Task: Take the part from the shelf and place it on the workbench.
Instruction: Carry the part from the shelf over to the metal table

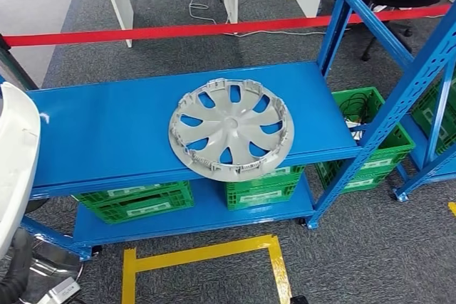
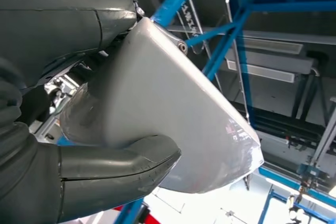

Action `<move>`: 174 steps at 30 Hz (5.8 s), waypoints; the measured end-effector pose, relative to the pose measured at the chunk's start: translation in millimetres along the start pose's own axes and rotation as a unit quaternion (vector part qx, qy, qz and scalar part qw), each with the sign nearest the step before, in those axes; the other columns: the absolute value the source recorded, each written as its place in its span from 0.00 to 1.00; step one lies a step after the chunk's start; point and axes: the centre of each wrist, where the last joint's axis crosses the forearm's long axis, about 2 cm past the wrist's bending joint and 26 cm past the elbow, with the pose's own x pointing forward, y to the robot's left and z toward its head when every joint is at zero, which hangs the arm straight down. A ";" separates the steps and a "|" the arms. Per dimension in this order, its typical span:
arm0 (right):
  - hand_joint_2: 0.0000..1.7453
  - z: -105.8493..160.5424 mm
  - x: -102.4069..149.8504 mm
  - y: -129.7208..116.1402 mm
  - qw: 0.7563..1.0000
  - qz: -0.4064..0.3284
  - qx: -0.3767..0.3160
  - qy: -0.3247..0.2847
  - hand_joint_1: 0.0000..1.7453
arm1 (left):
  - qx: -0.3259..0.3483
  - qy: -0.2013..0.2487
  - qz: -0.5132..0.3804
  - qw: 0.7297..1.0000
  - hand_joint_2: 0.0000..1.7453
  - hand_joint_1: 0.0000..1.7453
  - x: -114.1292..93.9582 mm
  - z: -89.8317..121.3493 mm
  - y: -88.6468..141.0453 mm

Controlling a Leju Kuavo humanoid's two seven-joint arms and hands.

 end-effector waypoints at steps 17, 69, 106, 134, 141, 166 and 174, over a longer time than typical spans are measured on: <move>1.00 0.1 0.8 1.2 1.000 -0.006 0.004 -0.002 0.00 | -0.001 0.003 -0.005 1.000 1.00 1.00 -1.6 -1.9 0.8; 1.00 0.6 3.2 4.6 1.000 -0.010 -0.009 0.013 0.00 | -0.012 0.026 0.007 1.000 1.00 1.00 -9.2 -1.0 -3.3; 1.00 0.5 6.5 6.9 1.000 -0.025 -0.013 0.006 0.00 | -0.011 0.013 0.021 1.000 1.00 1.00 -12.5 -11.2 -16.3; 1.00 2.5 -4.4 4.5 0.998 -0.045 -0.015 0.035 0.00 | -0.022 0.041 0.064 0.997 1.00 1.00 -4.5 -9.4 -26.5; 1.00 3.8 -7.5 6.6 0.998 -0.053 0.006 0.043 0.00 | -0.027 0.044 0.070 0.996 1.00 1.00 -5.1 -12.5 -30.1; 1.00 7.0 -9.3 13.8 0.996 -0.017 0.030 -0.084 0.00 | -0.050 0.030 0.064 0.996 1.00 1.00 -5.4 1.7 -25.5; 1.00 5.8 -5.3 13.2 1.000 -0.013 0.020 -0.003 0.00 | -0.041 0.040 0.065 0.996 1.00 1.00 -8.2 -8.9 -30.8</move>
